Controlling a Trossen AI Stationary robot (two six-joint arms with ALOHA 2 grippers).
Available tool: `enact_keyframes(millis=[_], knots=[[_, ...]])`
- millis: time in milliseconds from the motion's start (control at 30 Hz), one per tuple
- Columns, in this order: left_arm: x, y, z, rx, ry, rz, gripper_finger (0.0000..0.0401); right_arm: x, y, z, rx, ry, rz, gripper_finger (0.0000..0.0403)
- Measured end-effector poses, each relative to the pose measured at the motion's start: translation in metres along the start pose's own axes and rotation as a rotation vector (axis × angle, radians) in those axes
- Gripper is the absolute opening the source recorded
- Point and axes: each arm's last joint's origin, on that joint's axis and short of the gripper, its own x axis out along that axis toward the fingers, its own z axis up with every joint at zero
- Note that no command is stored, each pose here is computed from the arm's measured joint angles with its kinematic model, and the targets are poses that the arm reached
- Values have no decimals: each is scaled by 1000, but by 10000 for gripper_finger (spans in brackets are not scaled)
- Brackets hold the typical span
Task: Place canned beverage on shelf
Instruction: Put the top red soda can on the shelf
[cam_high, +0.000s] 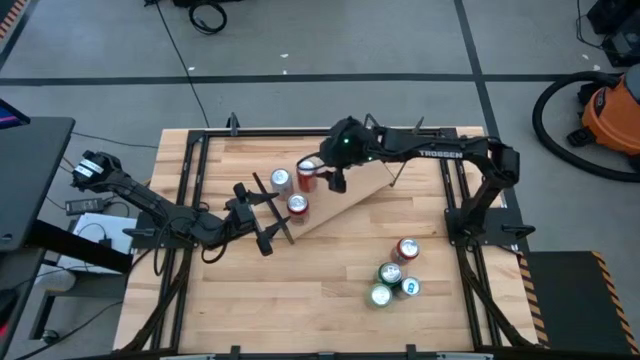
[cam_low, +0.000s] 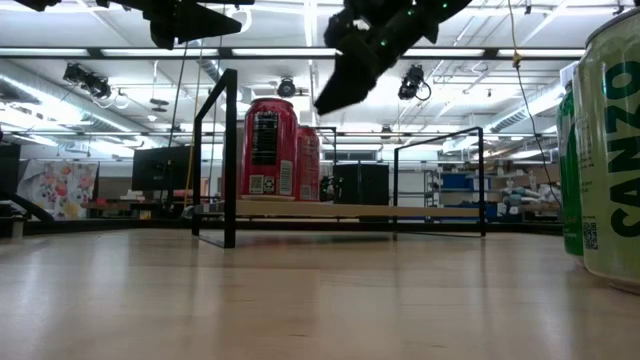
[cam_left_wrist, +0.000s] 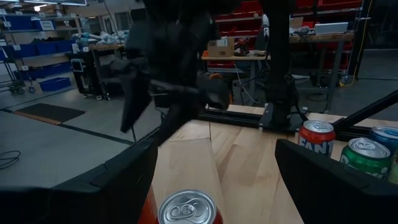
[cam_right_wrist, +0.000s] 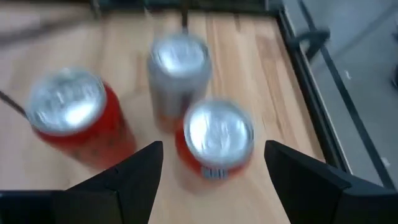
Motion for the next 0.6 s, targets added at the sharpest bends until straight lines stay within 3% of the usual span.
enact_keyframes(millis=[100, 333, 600], knots=[[0, 0, 0, 0, 0, 0, 336, 4, 1, 5, -5, -69, 49, 291], [0, 0, 0, -4, -2, 0, 336, 34, -1, 3, -49, -126, 25, 291], [0, 0, 0, -2, 0, 0, 336, 38, -9, 5, -77, -174, 5, 291]])
